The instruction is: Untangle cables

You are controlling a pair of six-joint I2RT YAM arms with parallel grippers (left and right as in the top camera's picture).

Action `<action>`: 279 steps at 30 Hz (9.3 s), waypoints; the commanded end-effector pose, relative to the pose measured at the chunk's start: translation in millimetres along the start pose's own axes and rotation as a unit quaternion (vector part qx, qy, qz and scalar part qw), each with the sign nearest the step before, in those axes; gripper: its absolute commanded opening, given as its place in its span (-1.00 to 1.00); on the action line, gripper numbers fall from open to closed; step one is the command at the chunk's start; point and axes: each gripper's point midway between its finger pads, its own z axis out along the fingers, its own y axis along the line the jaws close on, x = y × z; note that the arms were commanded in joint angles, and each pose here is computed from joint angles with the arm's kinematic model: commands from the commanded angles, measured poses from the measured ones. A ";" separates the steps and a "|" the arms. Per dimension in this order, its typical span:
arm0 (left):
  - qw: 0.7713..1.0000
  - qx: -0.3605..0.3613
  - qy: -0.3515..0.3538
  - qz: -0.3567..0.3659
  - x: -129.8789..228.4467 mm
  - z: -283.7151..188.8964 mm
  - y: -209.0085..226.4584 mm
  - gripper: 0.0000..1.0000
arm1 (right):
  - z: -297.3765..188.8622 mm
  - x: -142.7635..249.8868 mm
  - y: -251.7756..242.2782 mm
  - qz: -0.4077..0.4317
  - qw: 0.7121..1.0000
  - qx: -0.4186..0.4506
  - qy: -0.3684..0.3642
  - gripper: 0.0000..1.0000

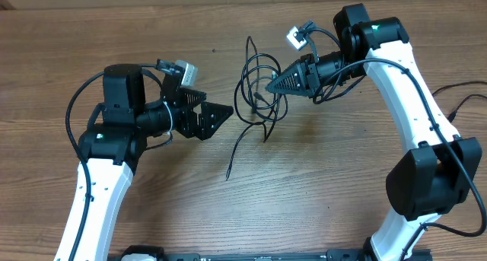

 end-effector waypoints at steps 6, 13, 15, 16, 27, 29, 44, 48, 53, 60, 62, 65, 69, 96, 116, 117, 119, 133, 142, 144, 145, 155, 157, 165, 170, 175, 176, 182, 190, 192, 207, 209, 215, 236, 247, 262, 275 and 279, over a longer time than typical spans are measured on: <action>0.999 0.022 -0.006 0.022 -6.9 -2.6 -10.6 0.95 | -4.6 -14.5 18.7 -0.049 0.999 -0.006 -0.021 -0.92; 1.000 0.022 -0.005 -0.015 -6.4 -2.6 -10.7 0.64 | -4.6 -15.3 18.3 -0.052 0.998 -0.006 -0.021 -0.92; 0.999 0.024 -0.004 -0.026 -6.3 -2.6 -11.4 0.45 | -4.6 -15.3 18.2 -0.053 0.998 -0.006 -0.022 -0.92; 0.999 0.028 -0.004 -0.032 -6.2 -2.7 -12.6 0.34 | -4.6 -15.4 18.2 -0.053 0.998 -0.006 -0.022 -0.92; 0.992 0.101 0.008 -0.076 -4.8 -6.0 -37.8 0.42 | -4.7 -15.8 18.0 -0.055 0.998 -0.005 -0.022 -0.92; 0.990 0.101 0.009 -0.095 -5.1 -5.9 -37.7 0.54 | -4.7 -15.8 18.0 -0.055 0.998 -0.006 -0.022 -0.92; 0.979 0.115 -0.002 -0.170 -20.6 -1.6 -48.0 0.56 | -4.3 -16.1 18.0 -0.056 0.998 -0.006 -0.022 -0.92; 0.981 0.095 -0.005 -0.167 -21.7 8.3 -49.9 0.54 | -4.3 -16.4 17.9 -0.058 0.998 -0.005 -0.023 -0.92; 0.983 0.079 -0.001 -0.164 -18.4 20.4 -55.8 0.52 | -4.3 -16.4 17.9 -0.058 0.998 -0.005 -0.023 -0.92; 0.986 -0.025 -0.024 -0.162 -16.9 37.3 -27.2 0.42 | -4.3 -16.5 18.0 -0.058 0.998 -0.006 -0.023 -0.92; 0.986 -0.039 -0.021 -0.163 -14.4 45.0 -21.2 0.38 | -4.3 -16.5 18.0 -0.058 0.998 -0.006 -0.023 -0.92; 0.983 -0.037 -0.011 -0.182 -11.0 59.1 -16.2 0.29 | -3.9 -16.4 18.2 -0.058 0.998 -0.006 -0.022 -0.92; 0.974 -0.011 0.003 -0.228 -8.6 78.1 -14.0 0.20 | -1.5 -16.0 19.6 -0.059 0.998 -0.008 -0.020 -0.92; 0.993 0.055 0.020 -0.099 -7.8 86.8 -20.7 -0.91 | 0.0 -11.9 15.3 -0.056 0.998 0.005 -0.008 1.00; 0.983 -0.021 0.056 -0.175 18.3 76.4 16.2 -0.92 | -0.2 -9.3 6.0 -0.064 0.997 0.030 0.005 1.00; 0.983 -0.017 0.056 -0.174 17.7 76.5 14.8 -0.91 | -0.2 -9.4 5.9 -0.065 0.997 0.030 0.005 1.00; 0.984 -0.009 0.055 -0.171 16.2 76.7 12.3 -0.91 | -0.2 -9.6 5.9 -0.065 0.997 0.030 0.005 1.00; 0.985 -0.008 0.037 -0.168 6.8 78.0 12.0 -0.92 | 9.2 -7.9 11.6 -0.069 0.997 0.021 0.014 1.00; 0.984 -0.016 0.039 -0.172 8.8 77.8 15.0 -0.92 | 24.4 -5.7 20.5 -0.080 0.996 0.007 0.027 1.00; 0.984 -0.017 0.040 -0.173 9.5 77.7 15.2 -0.92 | 24.9 -5.5 20.9 -0.080 0.996 0.006 0.028 1.00; 0.984 -0.018 0.040 -0.173 9.6 77.7 15.5 -0.92 | 24.9 -5.5 20.9 -0.080 0.996 0.006 0.028 1.00; 0.984 0.006 0.049 -0.174 11.5 78.1 6.2 -0.92 | 25.0 -5.9 20.7 -0.082 0.996 0.007 0.027 0.57; 0.984 0.007 0.051 -0.173 12.2 79.1 4.5 -0.91 | 25.0 -6.3 20.5 -0.083 0.996 0.007 0.027 -0.21; 0.984 0.009 0.052 -0.170 12.4 80.0 2.7 -0.92 | 25.0 -6.0 20.7 -0.082 0.996 0.007 0.027 -0.92; 0.984 0.000 0.050 -0.168 12.9 80.0 6.0 -0.91 | 24.9 -6.0 20.6 -0.082 0.996 0.007 0.027 -0.92; 0.962 -0.125 0.052 -0.238 30.8 72.5 47.8 -0.91 | 24.9 -5.3 21.0 -0.079 0.996 0.006 0.028 -0.92; 0.947 -0.166 0.049 -0.272 37.6 67.5 60.8 -0.92 | 24.9 -5.3 21.0 -0.079 0.996 0.006 0.028 -0.92; 0.857 -0.303 0.033 -0.416 70.0 41.0 97.9 -0.92 | 24.5 -5.6 20.7 -0.080 0.996 0.007 0.027 -0.92; 0.805 -0.318 0.002 -0.502 73.5 37.7 100.9 -0.92 | 24.5 -5.6 20.6 -0.080 0.996 0.007 0.027 -0.92; 0.780 -0.321 -0.009 -0.537 75.8 36.9 100.7 -0.91 | 24.5 -5.6 20.6 -0.080 0.996 0.007 0.027 -0.92; 0.563 -0.360 -0.053 -0.742 111.4 22.2 94.4 -0.89 | 23.8 -1.6 11.5 -0.058 0.997 0.033 0.041 -0.92; 0.603 -0.358 -0.047 -0.712 106.0 23.6 97.4 -0.89 | 23.6 -1.0 9.9 -0.058 0.997 0.037 0.043 -0.92; 0.811 -0.302 0.020 -0.500 76.4 40.8 93.7 -0.73 | 22.6 -0.5 0.5 -0.069 0.994 0.062 0.051 -0.62; 0.985 -0.104 0.127 -0.059 48.3 58.8 38.8 -0.91 | 9.1 1.3 -47.8 -0.066 0.974 0.196 0.087 0.75; 0.996 -0.038 0.081 0.024 20.9 45.6 0.5 -0.91 | 9.1 -1.5 -48.9 -0.072 0.974 0.198 0.083 0.53; 0.997 -0.054 0.062 0.008 12.1 40.7 0.5 -0.92 | 10.2 4.6 -44.3 -0.049 0.977 0.188 0.088 -0.92; 0.945 -0.268 0.003 -0.189 12.0 18.0 68.7 -0.91 | -0.3 -19.5 28.6 -0.040 0.998 -0.032 -0.031 -0.92; 0.907 -0.321 -0.032 -0.272 15.7 6.6 84.9 -0.91 | -10.9 -19.9 41.2 -0.059 0.995 -0.063 -0.058 -0.92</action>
